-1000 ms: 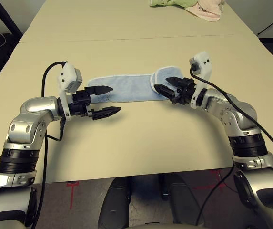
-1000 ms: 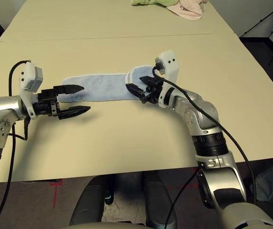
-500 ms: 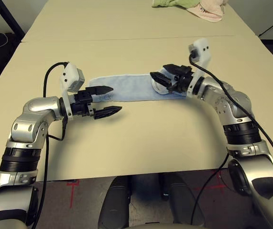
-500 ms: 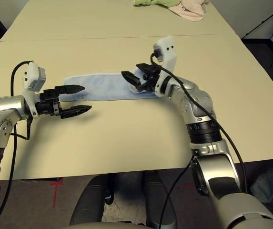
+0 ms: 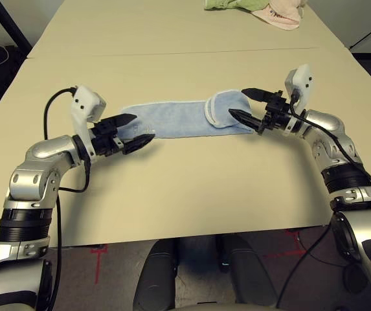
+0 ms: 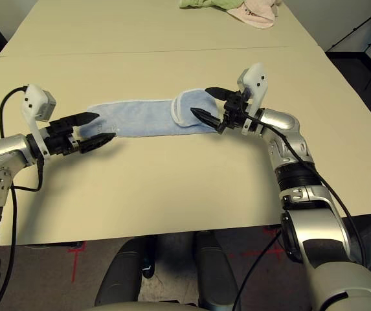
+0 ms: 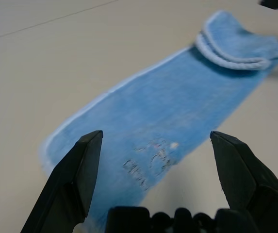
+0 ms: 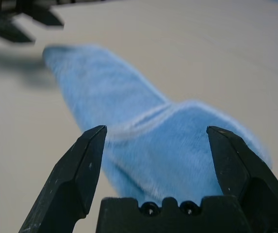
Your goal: Fold the towel and set it aside.
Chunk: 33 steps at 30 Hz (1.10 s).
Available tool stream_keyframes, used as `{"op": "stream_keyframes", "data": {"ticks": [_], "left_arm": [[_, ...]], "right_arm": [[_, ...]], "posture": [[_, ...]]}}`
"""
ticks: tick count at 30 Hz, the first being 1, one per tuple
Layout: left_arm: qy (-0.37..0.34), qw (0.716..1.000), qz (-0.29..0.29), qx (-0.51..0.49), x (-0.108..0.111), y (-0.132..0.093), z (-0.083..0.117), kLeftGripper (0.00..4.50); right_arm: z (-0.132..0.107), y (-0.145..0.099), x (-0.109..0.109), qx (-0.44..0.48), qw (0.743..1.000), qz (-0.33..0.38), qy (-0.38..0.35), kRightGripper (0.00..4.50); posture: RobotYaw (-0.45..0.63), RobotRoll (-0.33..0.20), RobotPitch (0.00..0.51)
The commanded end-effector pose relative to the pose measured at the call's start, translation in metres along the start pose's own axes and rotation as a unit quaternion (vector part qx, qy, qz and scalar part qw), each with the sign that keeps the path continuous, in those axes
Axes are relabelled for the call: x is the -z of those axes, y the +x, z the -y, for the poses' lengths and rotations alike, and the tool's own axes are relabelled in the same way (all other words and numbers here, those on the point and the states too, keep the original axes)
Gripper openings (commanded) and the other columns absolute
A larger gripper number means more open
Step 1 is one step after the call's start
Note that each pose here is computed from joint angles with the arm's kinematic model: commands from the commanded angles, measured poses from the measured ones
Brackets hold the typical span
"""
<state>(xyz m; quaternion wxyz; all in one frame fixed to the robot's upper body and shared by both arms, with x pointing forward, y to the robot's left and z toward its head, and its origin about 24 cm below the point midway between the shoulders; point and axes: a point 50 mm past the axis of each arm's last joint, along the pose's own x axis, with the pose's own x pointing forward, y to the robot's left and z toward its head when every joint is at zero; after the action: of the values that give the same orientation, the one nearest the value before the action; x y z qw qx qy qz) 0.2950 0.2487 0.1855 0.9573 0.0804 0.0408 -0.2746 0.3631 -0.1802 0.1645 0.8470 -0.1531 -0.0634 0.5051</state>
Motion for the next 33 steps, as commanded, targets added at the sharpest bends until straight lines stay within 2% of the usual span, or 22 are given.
{"op": "stream_keyframes", "data": {"ticks": [1,6,12,15,19,27,33], "left_arm": [[-0.056,0.997,-0.009,-0.060,0.002,-0.008,0.002,4.50],[-0.189,0.979,0.005,-0.076,-0.004,-0.012,0.013,4.50],[-0.335,0.931,-0.075,-0.128,0.011,-0.021,0.006,4.50],[-0.355,0.918,-0.100,-0.146,0.018,-0.028,0.003,4.50],[-0.383,0.908,-0.104,-0.135,0.021,-0.030,0.003,4.50],[-0.448,0.884,-0.069,-0.112,0.021,-0.011,0.006,4.50],[-0.471,0.873,-0.075,-0.107,0.022,-0.001,0.006,4.50]], "right_arm": [[0.002,-0.002,0.003,-0.019,0.999,-0.021,-0.019,4.46],[0.003,0.006,0.000,-0.013,1.000,-0.001,-0.011,4.46],[-0.002,0.011,0.000,-0.018,1.000,0.014,-0.003,4.46],[-0.002,0.008,0.001,-0.018,1.000,0.011,-0.002,4.46],[0.000,0.001,0.004,-0.001,1.000,0.003,0.002,4.46],[-0.002,0.000,0.000,0.002,1.000,0.010,0.004,4.46],[-0.004,-0.001,-0.001,0.005,1.000,0.010,0.004,4.46]], "posture": [[0.09,0.000,0.178],[0.10,0.000,0.178],[0.10,0.000,0.180],[0.09,0.000,0.182],[0.08,0.000,0.183],[0.07,0.000,0.183],[0.06,0.000,0.182]]}}
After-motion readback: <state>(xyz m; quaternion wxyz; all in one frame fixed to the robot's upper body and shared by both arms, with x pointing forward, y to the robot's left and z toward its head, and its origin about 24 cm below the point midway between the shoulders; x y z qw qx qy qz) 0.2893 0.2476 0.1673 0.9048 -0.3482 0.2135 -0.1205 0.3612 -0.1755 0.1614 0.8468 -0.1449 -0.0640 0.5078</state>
